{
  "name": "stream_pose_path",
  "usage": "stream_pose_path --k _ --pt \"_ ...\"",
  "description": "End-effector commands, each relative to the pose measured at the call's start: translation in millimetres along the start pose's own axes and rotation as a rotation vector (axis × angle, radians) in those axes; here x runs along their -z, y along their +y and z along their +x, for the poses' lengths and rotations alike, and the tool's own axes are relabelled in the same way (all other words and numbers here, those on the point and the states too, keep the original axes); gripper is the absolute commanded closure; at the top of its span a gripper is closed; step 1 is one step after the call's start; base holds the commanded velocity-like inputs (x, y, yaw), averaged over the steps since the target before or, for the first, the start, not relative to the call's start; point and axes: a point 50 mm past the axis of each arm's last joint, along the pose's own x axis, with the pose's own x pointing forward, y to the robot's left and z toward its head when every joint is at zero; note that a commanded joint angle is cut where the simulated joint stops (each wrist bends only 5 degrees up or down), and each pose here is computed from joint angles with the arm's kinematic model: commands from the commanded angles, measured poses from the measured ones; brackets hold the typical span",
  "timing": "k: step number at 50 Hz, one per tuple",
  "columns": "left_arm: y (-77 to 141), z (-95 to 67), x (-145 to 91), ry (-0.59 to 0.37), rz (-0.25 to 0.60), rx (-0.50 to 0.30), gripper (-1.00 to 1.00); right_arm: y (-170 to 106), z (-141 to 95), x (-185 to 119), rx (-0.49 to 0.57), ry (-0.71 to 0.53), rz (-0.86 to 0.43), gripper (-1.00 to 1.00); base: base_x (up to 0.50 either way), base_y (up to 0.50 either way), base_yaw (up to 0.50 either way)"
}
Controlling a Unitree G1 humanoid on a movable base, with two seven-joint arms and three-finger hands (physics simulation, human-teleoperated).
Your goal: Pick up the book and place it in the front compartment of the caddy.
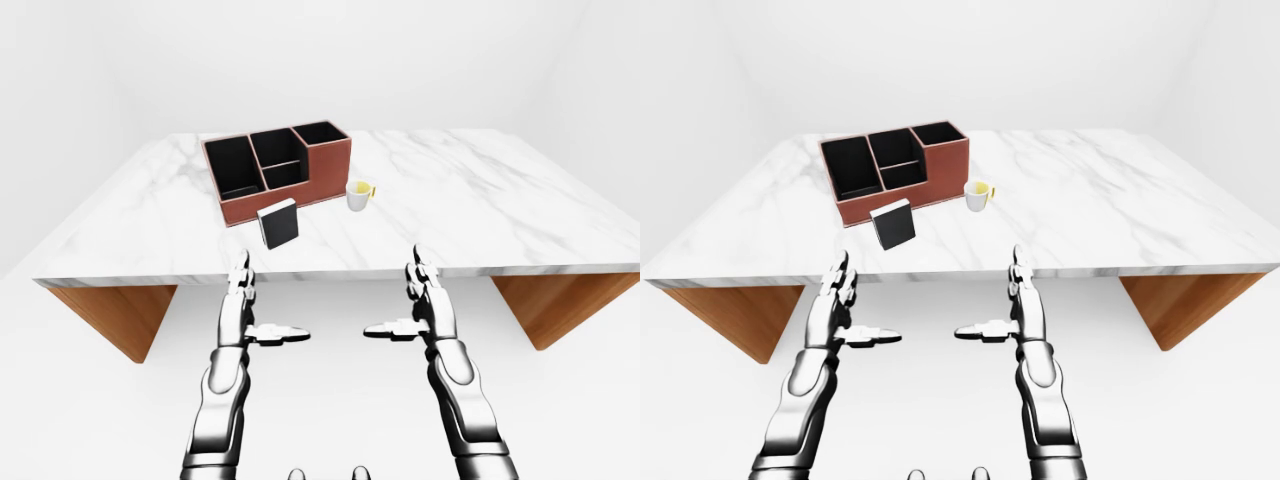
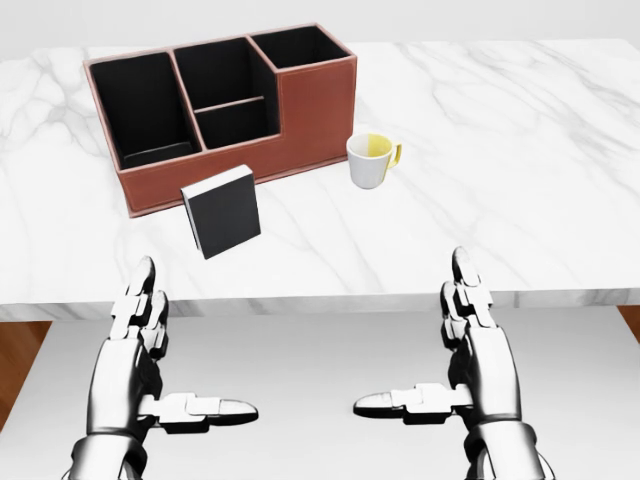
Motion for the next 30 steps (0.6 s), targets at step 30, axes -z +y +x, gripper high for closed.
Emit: stream_pose_path --k 30 --pt "6 -7.5 -10 -0.031 -0.041 0.018 -1.0 -16 -10 -23 0.029 -0.058 0.005 -1.0 0.0 0.0 0.0"
